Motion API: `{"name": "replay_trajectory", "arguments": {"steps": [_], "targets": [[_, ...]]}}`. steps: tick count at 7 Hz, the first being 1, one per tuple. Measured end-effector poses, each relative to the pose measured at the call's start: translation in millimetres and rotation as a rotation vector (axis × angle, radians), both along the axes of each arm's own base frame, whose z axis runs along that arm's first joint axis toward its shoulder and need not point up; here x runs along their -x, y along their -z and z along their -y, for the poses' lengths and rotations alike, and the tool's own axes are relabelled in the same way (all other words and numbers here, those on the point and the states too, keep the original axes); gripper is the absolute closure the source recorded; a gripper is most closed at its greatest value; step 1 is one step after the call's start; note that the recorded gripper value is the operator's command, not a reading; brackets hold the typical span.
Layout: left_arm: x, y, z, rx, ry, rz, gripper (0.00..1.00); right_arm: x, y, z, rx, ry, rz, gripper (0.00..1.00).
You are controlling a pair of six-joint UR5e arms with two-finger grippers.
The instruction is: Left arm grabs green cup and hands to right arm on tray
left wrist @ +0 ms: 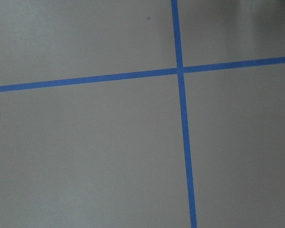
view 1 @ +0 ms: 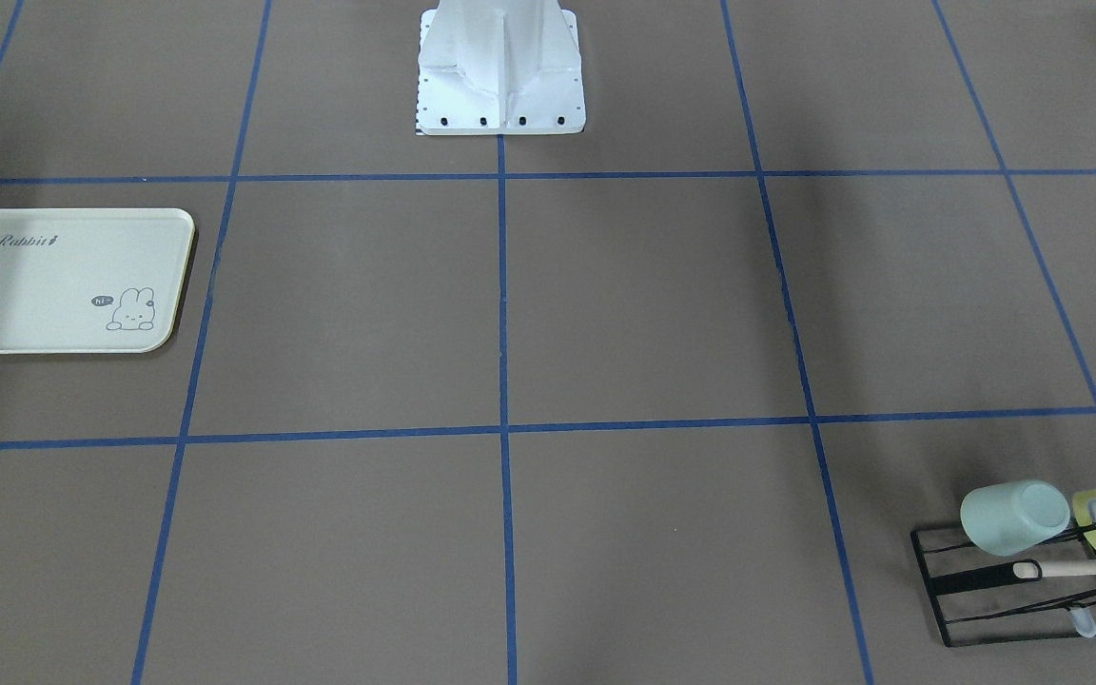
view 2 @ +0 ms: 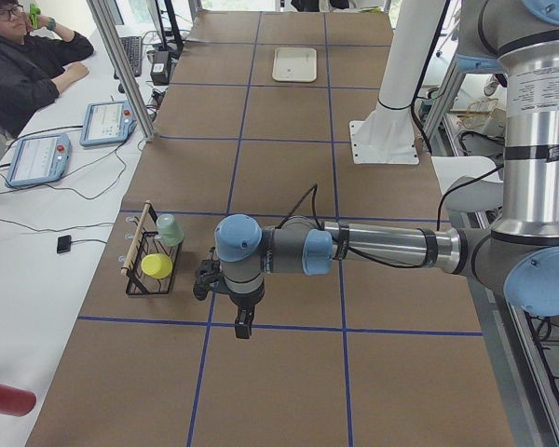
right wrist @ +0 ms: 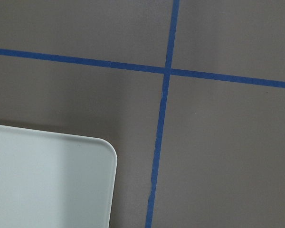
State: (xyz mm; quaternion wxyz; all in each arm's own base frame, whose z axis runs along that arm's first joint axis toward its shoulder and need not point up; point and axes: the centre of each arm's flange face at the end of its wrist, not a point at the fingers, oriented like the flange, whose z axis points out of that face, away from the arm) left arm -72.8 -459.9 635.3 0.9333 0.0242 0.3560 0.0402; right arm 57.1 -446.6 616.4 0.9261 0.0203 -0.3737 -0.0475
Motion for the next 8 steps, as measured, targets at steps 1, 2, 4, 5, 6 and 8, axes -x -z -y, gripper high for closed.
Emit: {"name": "replay_trajectory", "arguments": {"steps": [1,2,4,5,6,8], "targets": [[0.0,0.5,0.2,-0.001,0.000,0.000,0.00,0.0,-0.8,0.5,0.001,0.000,0.000,0.01],[0.1,1.8,0.6,-0.004,0.000,0.001,0.00,0.0,-1.4,1.4,0.002,0.000,0.000,0.01],[0.4,12.9,5.4,-0.016,0.001,0.003,0.00,0.0,-3.0,2.7,0.005,-0.001,0.000,0.01],[1.0,28.0,13.0,-0.018,0.002,0.005,0.00,0.2,-2.3,3.5,0.004,-0.001,0.002,0.01],[2.4,54.9,27.3,-0.013,0.004,0.011,0.00,0.6,-0.5,3.9,0.002,-0.001,0.007,0.01],[7.9,137.6,50.5,-0.033,0.007,0.084,0.00,1.2,4.0,4.8,-0.007,-0.001,0.016,0.01]]}}
